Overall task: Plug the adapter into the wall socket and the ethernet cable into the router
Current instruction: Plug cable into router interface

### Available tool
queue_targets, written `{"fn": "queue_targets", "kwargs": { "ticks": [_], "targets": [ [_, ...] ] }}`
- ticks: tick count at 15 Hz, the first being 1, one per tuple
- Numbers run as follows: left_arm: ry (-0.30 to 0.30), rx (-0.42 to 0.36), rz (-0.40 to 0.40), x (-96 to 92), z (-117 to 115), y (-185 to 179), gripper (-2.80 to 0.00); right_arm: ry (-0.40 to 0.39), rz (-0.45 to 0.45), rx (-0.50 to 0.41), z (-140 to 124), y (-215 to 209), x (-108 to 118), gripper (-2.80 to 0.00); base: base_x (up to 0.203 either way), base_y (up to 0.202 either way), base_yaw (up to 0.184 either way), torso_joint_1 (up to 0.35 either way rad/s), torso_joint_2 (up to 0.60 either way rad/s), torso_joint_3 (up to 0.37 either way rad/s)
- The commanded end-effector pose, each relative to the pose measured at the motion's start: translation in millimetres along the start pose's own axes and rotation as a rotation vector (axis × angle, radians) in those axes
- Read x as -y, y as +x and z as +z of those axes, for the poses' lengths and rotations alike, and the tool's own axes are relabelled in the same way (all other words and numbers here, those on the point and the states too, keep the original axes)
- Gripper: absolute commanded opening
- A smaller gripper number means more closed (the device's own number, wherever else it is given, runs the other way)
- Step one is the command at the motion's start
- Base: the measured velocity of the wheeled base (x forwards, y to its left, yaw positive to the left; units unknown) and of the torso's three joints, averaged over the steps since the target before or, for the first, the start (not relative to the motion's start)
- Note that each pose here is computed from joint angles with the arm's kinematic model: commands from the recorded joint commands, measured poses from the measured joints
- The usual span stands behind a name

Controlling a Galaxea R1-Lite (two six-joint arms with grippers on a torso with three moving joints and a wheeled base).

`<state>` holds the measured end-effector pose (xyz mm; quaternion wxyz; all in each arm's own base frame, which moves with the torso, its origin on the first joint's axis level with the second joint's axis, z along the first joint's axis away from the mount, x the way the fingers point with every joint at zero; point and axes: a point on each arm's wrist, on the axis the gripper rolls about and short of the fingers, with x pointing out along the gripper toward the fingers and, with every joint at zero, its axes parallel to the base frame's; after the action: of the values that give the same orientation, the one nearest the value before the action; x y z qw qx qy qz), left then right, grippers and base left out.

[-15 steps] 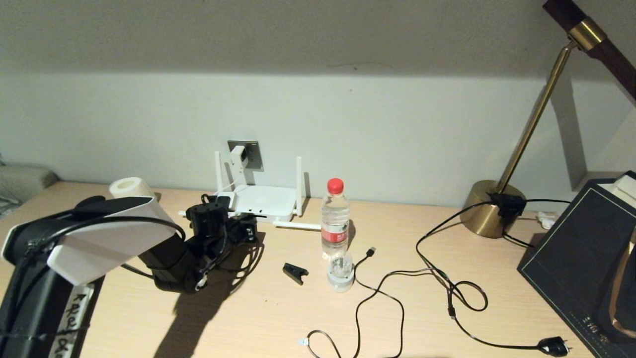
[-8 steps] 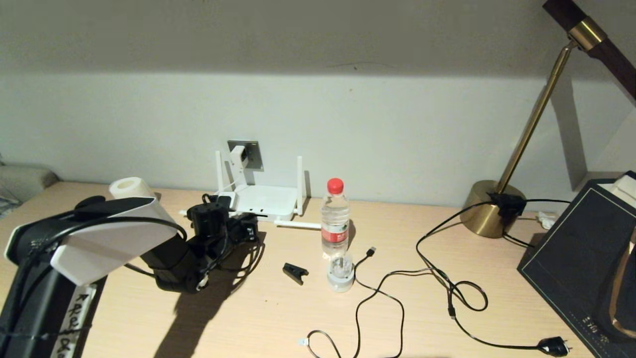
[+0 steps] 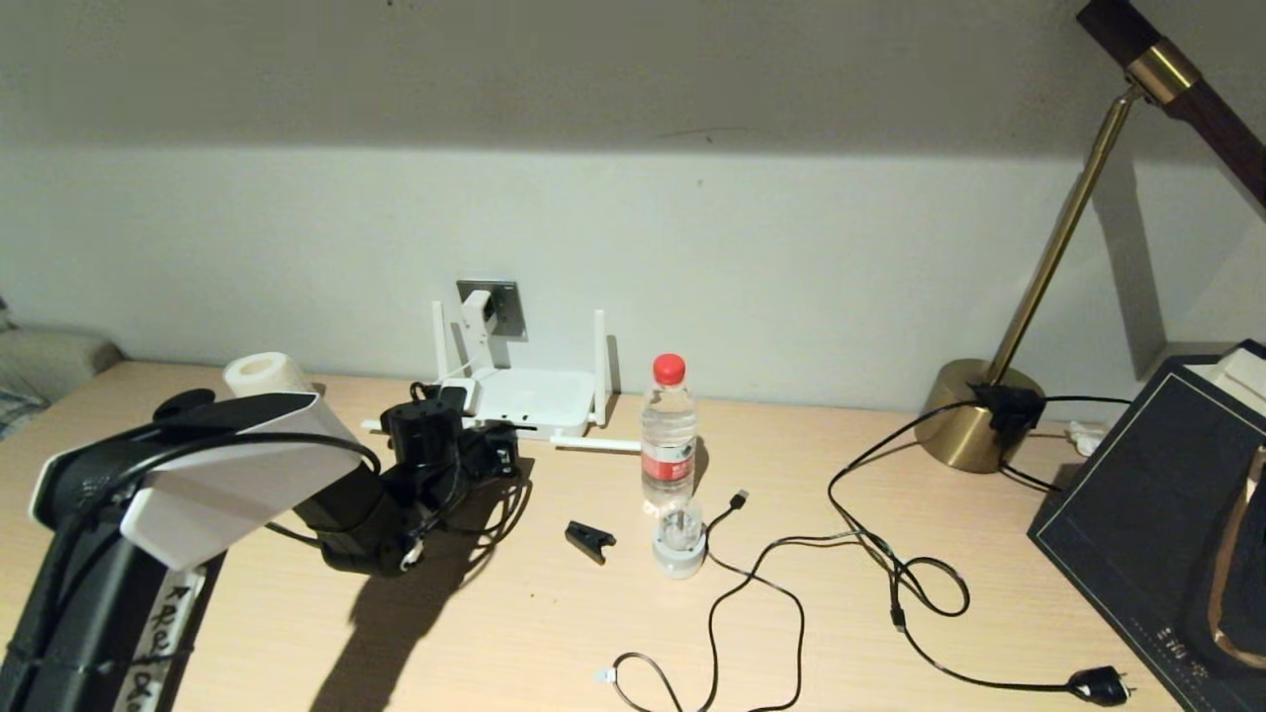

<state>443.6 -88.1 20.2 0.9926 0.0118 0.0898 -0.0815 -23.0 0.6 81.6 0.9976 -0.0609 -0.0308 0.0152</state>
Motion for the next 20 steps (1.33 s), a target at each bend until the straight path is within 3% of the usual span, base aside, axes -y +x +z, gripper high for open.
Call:
{"fn": "queue_targets", "kwargs": {
  "ticks": [1, 10, 11, 20],
  "targets": [
    [0.000, 0.006, -0.002, 0.9, -2.3, 1.5, -2.80, 0.000, 0.003, -0.024, -6.4, 1.5, -0.7, -2.80, 0.000, 0.000, 0.000, 0.000, 0.00, 0.000],
    [0.000, 0.006, 0.004, 0.7, -3.7, 0.9, -2.80, -0.001, 0.004, -0.024, -6.4, 1.5, -0.7, -2.80, 0.000, 0.000, 0.000, 0.000, 0.00, 0.000],
    [0.000, 0.008, 0.001, 0.8, -3.8, 0.7, 0.00, 0.000, 0.003, -0.024, -6.4, 1.5, -0.7, -2.80, 0.000, 0.000, 0.000, 0.000, 0.00, 0.000],
    [-0.001, 0.008, -0.002, 1.5, -4.4, -0.4, 0.00, 0.000, 0.004, -0.024, -6.4, 1.5, -0.7, -2.80, 0.000, 0.000, 0.000, 0.000, 0.00, 0.000]
  ]
}}
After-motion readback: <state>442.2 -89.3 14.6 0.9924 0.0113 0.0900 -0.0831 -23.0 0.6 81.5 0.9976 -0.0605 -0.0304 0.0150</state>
